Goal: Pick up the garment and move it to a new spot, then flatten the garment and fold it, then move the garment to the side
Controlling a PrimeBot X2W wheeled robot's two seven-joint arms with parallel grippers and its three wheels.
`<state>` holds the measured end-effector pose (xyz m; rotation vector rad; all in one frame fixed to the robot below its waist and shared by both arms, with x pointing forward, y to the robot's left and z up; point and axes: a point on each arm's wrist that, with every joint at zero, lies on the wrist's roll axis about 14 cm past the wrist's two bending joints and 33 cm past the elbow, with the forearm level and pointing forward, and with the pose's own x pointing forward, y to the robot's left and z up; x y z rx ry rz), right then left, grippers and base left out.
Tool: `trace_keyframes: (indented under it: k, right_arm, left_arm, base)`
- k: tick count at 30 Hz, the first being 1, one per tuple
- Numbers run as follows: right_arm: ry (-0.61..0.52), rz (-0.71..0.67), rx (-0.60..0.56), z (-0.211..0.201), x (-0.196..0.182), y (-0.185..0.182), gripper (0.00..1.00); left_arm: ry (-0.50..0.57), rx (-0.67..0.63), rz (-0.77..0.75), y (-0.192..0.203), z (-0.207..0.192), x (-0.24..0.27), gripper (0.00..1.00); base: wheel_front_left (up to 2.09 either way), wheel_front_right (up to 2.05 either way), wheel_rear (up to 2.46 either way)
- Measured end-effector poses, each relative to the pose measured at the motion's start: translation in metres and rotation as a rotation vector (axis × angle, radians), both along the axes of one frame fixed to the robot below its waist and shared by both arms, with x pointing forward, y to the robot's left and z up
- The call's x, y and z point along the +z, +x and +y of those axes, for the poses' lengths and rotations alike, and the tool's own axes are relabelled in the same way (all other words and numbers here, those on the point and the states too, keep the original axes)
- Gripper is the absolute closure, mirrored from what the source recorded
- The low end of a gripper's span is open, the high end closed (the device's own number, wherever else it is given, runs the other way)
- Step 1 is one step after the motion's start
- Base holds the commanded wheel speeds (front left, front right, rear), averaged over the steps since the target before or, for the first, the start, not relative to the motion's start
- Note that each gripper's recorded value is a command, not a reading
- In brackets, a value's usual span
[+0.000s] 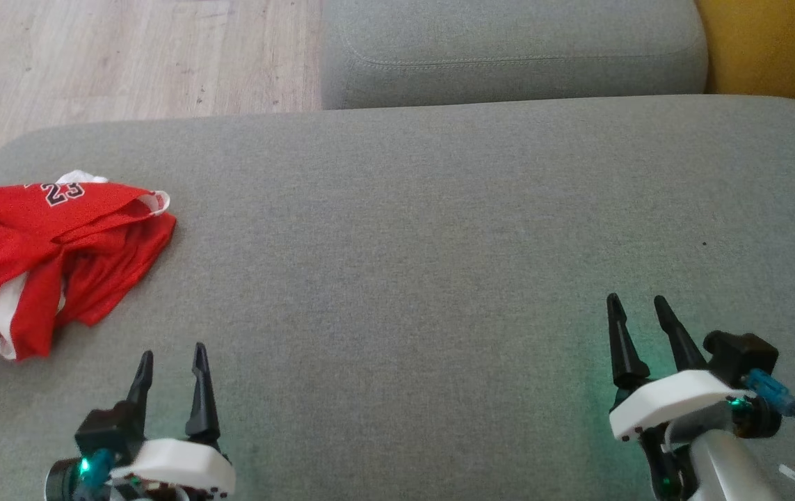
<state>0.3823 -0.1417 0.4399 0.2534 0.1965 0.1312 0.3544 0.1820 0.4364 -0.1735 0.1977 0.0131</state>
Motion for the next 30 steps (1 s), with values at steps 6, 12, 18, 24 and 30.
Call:
trace_keyframes:
  k: [6,12,18,24,30]
  right_arm:
    - [-0.068,-0.020,0.016,-0.001,0.001,0.000,0.00]
    - [-0.115,-0.042,0.031,0.000,0.004,0.003,0.00]
    - [-0.163,-0.054,0.048,0.001,0.003,0.002,0.00]
    - [-0.208,-0.069,0.071,0.004,0.003,0.002,0.00]
    - [-0.210,-0.071,0.127,0.023,0.001,0.008,0.00]
  left_arm:
    - [0.073,-0.024,-0.022,0.000,-0.003,0.003,0.00]
    - [0.134,-0.039,-0.043,0.000,-0.004,0.006,0.00]
    - [0.187,-0.059,-0.062,0.001,-0.006,0.008,0.00]
    - [0.236,-0.070,-0.083,0.001,-0.006,0.011,0.00]
    - [0.226,-0.010,-0.076,-0.007,0.009,0.010,0.00]
  base:
    - [0.00,0.00,0.00]
    - [0.00,0.00,0.00]
    - [0.00,0.00,0.00]
    - [0.00,0.00,0.00]
    - [0.00,0.00,0.00]
